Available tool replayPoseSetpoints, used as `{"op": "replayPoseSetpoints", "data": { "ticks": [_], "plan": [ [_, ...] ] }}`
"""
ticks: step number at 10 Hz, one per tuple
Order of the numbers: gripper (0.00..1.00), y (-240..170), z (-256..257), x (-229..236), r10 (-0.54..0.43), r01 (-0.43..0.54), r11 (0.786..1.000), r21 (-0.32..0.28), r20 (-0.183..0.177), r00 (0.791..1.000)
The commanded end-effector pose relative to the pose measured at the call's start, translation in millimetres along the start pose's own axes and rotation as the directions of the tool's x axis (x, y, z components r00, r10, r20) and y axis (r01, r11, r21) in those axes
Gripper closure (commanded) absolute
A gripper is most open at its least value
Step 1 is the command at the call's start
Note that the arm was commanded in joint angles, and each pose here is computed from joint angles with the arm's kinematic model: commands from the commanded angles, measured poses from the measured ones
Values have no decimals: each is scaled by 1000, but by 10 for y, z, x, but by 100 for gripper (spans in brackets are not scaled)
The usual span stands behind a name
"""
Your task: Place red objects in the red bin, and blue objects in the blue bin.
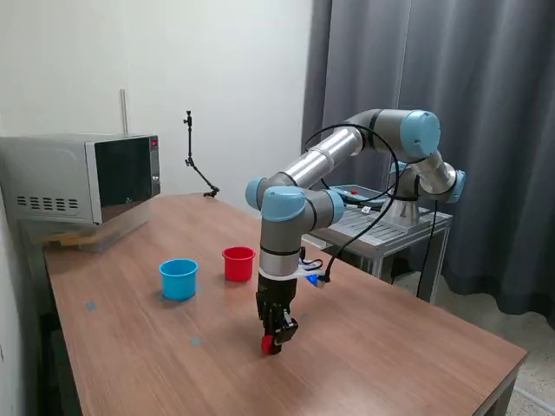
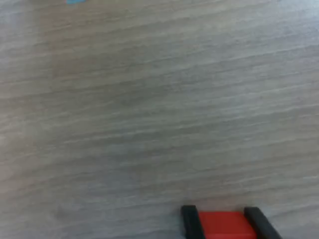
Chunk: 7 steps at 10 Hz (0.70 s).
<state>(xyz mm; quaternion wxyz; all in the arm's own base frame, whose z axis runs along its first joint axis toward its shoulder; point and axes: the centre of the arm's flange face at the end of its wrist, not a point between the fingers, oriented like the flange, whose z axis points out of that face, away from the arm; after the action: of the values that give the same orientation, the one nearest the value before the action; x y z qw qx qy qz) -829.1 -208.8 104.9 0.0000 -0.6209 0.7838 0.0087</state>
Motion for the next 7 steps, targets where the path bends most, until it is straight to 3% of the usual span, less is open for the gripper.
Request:
{"op": "replayPoseSetpoints", "data": {
  "ticks": [1, 3, 5, 7],
  "plan": [
    [100, 35, -163, -63, 3, -3, 1000, -19, 0, 1000],
    [100, 50, -541, -314, 34, -34, 999, -43, 0, 999],
    [100, -74, -709, -673, 77, -76, 997, -26, 28, 997],
    [100, -228, -869, -964, 126, -124, 992, -29, 90, 988]
  ]
}}
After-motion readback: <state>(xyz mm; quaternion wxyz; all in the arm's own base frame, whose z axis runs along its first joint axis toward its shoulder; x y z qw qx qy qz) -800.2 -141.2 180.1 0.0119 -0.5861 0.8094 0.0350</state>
